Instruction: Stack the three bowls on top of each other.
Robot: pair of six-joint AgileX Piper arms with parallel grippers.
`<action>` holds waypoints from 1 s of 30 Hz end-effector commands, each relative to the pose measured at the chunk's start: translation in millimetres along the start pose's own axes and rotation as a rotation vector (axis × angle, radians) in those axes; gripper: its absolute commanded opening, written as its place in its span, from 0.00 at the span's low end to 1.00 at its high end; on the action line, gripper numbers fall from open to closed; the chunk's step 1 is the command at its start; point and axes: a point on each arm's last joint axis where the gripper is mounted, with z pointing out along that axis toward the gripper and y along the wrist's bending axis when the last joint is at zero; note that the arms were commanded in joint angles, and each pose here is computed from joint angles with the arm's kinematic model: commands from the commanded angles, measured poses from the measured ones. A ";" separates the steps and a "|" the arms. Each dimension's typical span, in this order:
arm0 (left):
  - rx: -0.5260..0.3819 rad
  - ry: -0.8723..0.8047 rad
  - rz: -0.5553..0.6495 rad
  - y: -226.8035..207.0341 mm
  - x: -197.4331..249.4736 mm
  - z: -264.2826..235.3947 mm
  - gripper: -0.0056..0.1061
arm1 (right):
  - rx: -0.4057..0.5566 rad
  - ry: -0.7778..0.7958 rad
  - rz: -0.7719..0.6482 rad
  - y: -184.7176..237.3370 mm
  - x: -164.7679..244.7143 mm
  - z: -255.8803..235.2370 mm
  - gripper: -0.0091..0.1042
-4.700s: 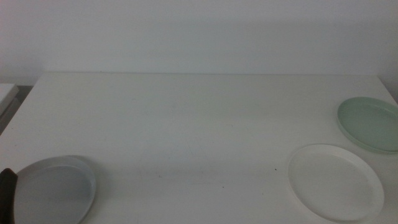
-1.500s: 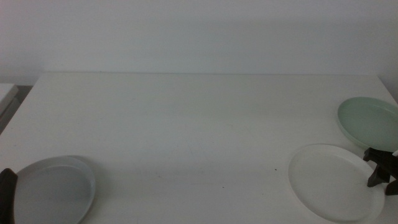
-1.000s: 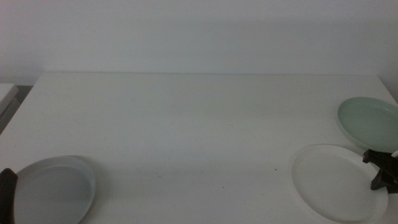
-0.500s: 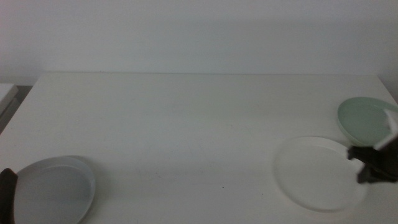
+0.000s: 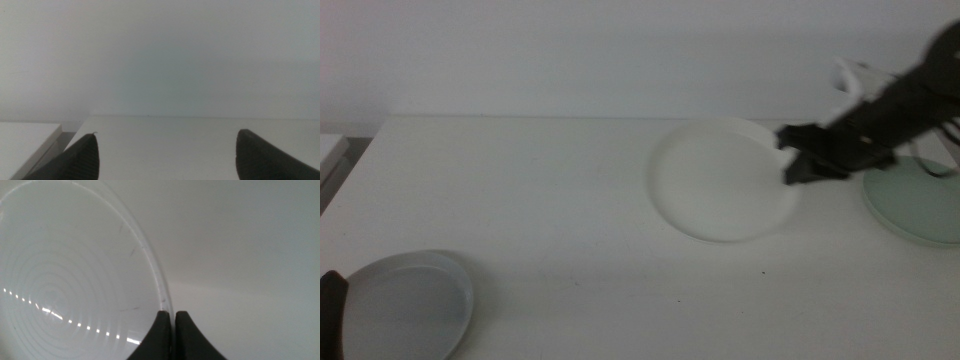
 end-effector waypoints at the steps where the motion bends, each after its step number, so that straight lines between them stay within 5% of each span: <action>1: 0.001 -0.012 0.004 -0.1 -0.9 -0.2 0.89 | -0.033 0.018 -0.027 16.5 -8.2 10.9 0.06; 9: 0.001 -0.012 0.004 -0.1 -0.9 -0.2 0.89 | -0.060 0.125 -0.077 43.3 -19.1 71.1 0.06; 24: 0.001 -0.012 0.004 -0.1 -0.9 -0.2 0.89 | -0.065 0.241 -0.026 28.9 -6.2 126.7 0.07; 27: 0.001 -0.012 0.002 -0.1 -0.9 -0.2 0.89 | -0.059 0.235 -0.034 28.4 -6.8 126.8 0.17; 30: 0.001 -0.012 0.002 -0.1 -0.9 -0.2 0.89 | -0.054 0.218 -0.045 28.0 -8.3 126.5 0.41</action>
